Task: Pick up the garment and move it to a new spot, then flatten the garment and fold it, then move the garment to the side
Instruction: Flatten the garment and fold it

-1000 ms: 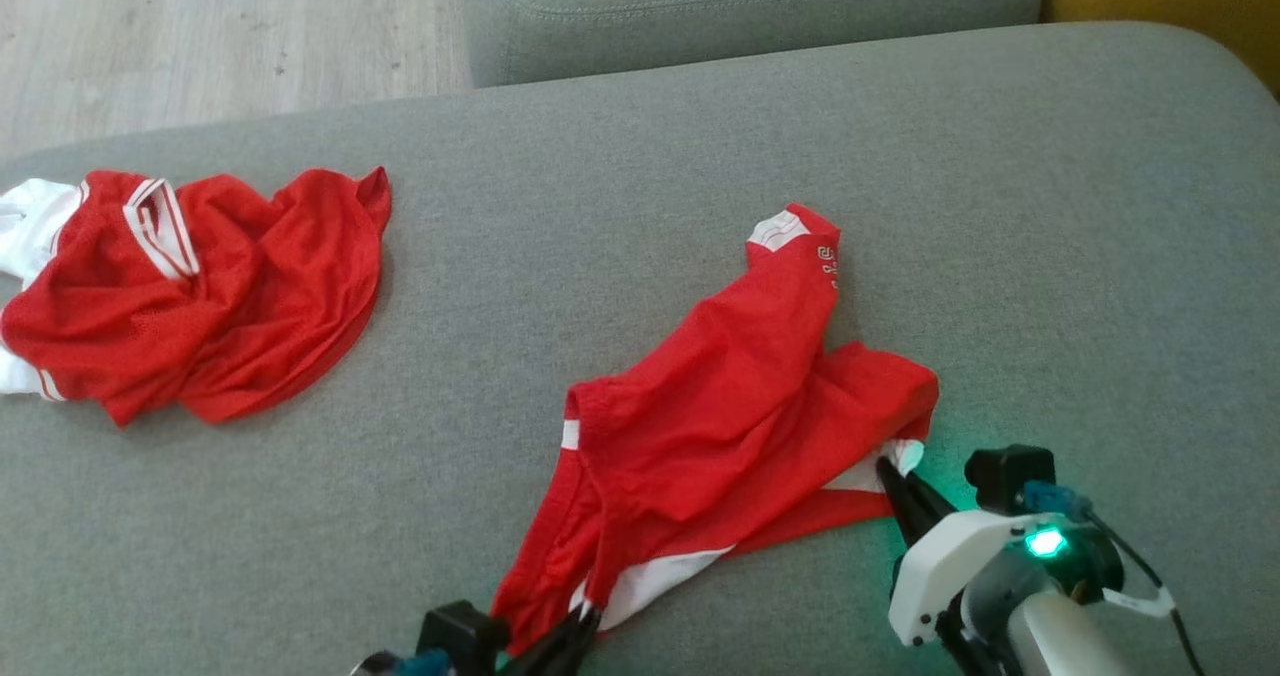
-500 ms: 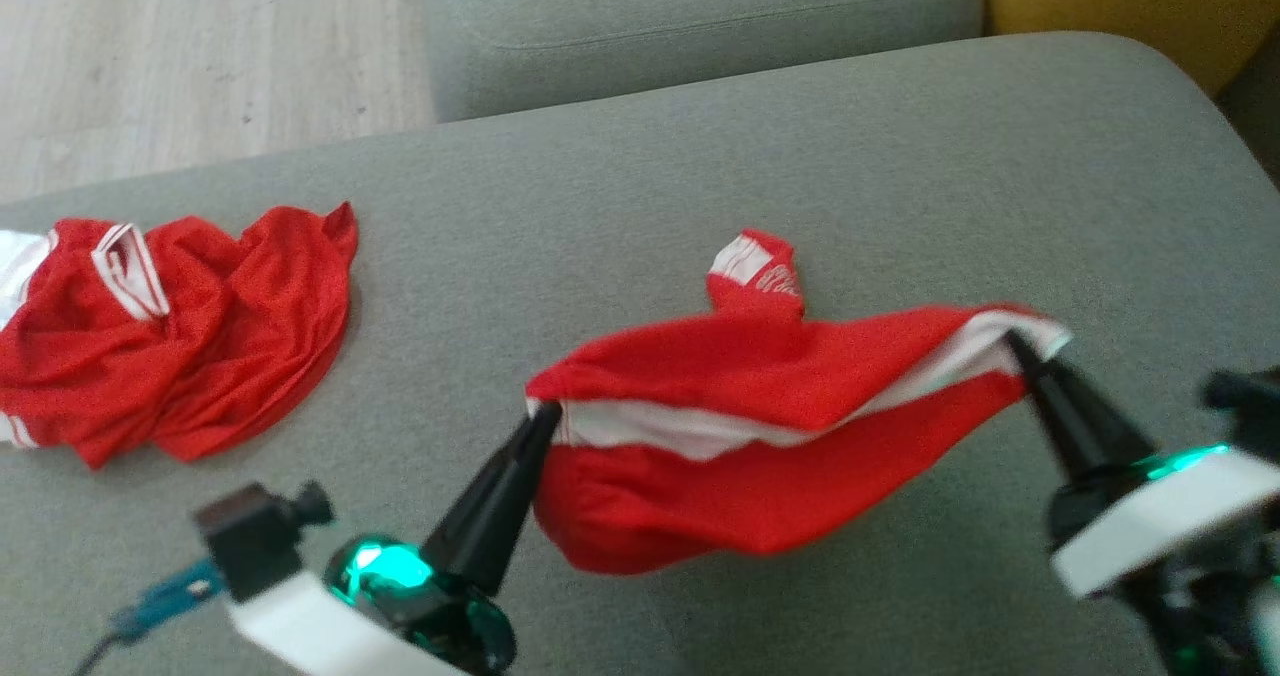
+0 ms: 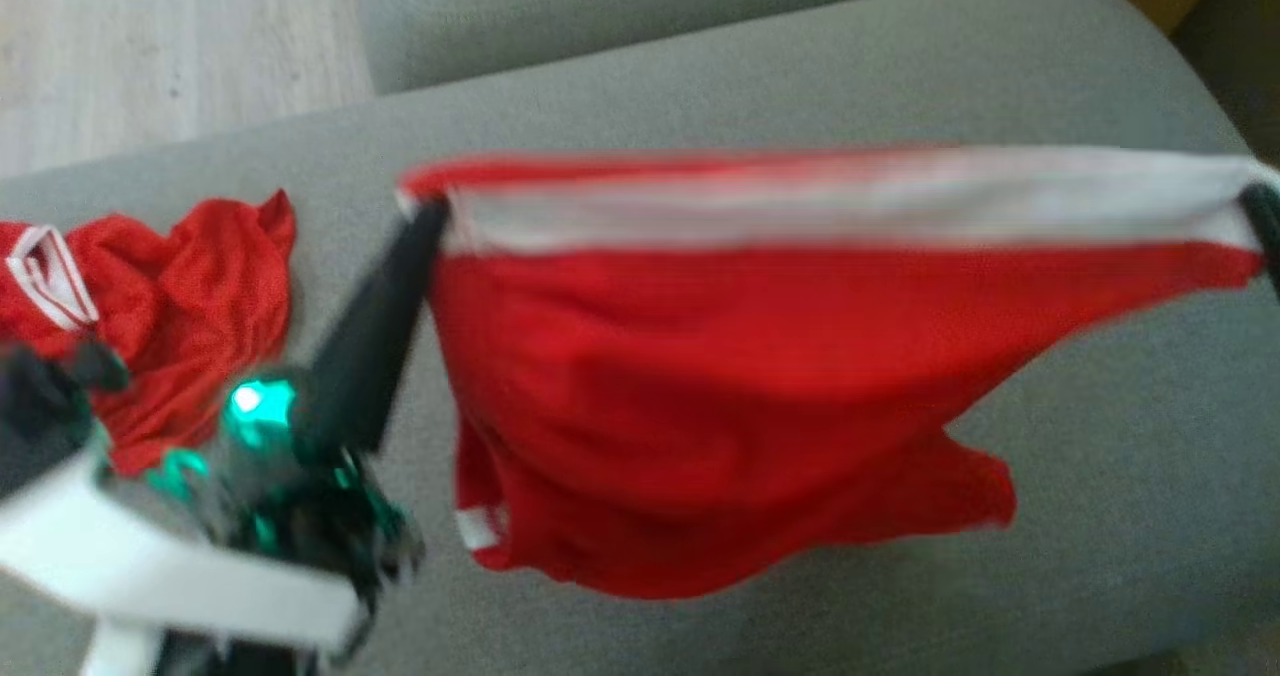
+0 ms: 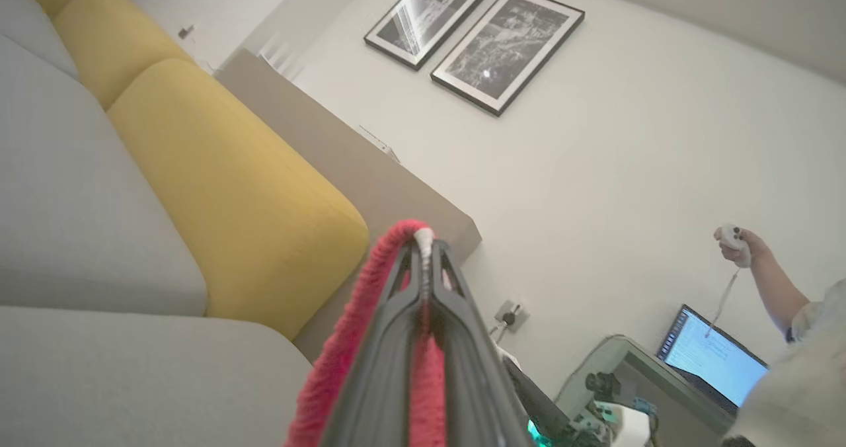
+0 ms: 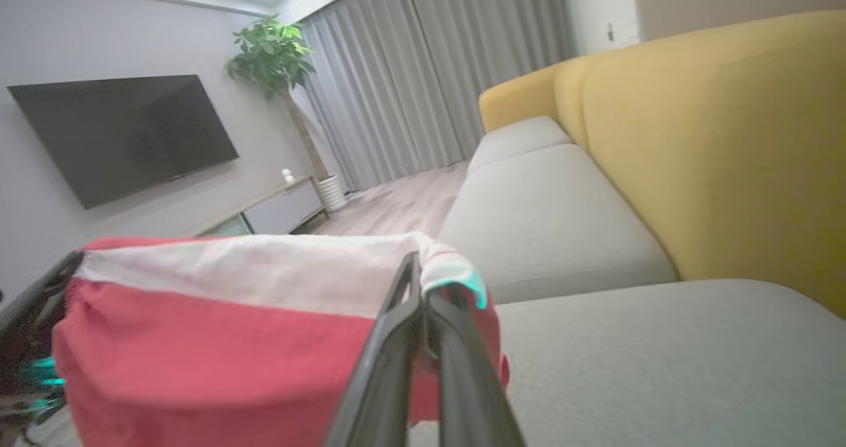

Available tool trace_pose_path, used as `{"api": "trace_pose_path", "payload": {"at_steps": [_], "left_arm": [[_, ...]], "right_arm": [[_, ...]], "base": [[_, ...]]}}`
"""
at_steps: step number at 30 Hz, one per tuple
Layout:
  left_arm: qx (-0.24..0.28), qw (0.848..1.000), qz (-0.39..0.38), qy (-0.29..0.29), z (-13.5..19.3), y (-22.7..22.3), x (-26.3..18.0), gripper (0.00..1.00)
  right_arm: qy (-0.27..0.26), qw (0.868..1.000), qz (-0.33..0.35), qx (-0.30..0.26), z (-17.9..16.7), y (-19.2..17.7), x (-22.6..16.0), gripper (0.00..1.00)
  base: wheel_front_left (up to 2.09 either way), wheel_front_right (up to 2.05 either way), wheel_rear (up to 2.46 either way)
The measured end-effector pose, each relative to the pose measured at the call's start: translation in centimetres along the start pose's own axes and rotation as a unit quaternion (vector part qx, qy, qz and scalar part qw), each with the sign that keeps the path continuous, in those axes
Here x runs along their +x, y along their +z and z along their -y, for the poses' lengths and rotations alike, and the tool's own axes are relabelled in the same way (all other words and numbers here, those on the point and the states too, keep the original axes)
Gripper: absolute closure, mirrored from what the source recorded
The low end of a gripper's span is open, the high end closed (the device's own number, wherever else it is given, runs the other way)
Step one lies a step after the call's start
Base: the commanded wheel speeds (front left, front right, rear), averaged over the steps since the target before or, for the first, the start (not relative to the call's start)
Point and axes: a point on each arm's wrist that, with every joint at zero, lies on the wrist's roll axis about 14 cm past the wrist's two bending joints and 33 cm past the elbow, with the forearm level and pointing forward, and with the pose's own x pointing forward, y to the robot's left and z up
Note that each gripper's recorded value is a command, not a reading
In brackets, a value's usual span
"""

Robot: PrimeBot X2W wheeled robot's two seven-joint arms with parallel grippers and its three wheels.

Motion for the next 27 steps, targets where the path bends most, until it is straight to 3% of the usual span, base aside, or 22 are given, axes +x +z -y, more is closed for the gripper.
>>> {"api": "trace_pose_path", "payload": {"at_steps": [4,12,19,22,27], "left_arm": [[0.027,0.999,0.002,0.042,-4.6,1.4,2.1,1.0],[0.078,0.99,-0.007,0.117,-15.0,3.2,6.9,1.0],[0.188,0.969,0.076,0.143,-21.6,7.5,13.2,1.0],[0.208,0.962,0.102,0.144,-22.9,8.0,14.4,1.0],[0.207,0.96,0.076,0.175,-26.2,4.1,12.8,1.0]], "right_arm": [[0.019,0.999,-0.027,0.014,0.4,-0.8,3.7,1.0],[0.024,0.996,-0.075,0.043,1.1,-4.4,15.3,1.0],[-0.019,1.0,0.011,-0.015,3.2,-1.9,25.6,1.0],[-0.007,0.999,0.028,-0.024,2.5,-3.0,27.4,1.0],[-0.009,1.0,-0.012,-0.02,3.2,-9.5,26.5,1.0]], "base": [[0.0,0.0,0.0],[0.0,0.0,0.0],[0.0,0.0,0.0],[0.0,0.0,0.0],[0.0,0.0,0.0]]}}
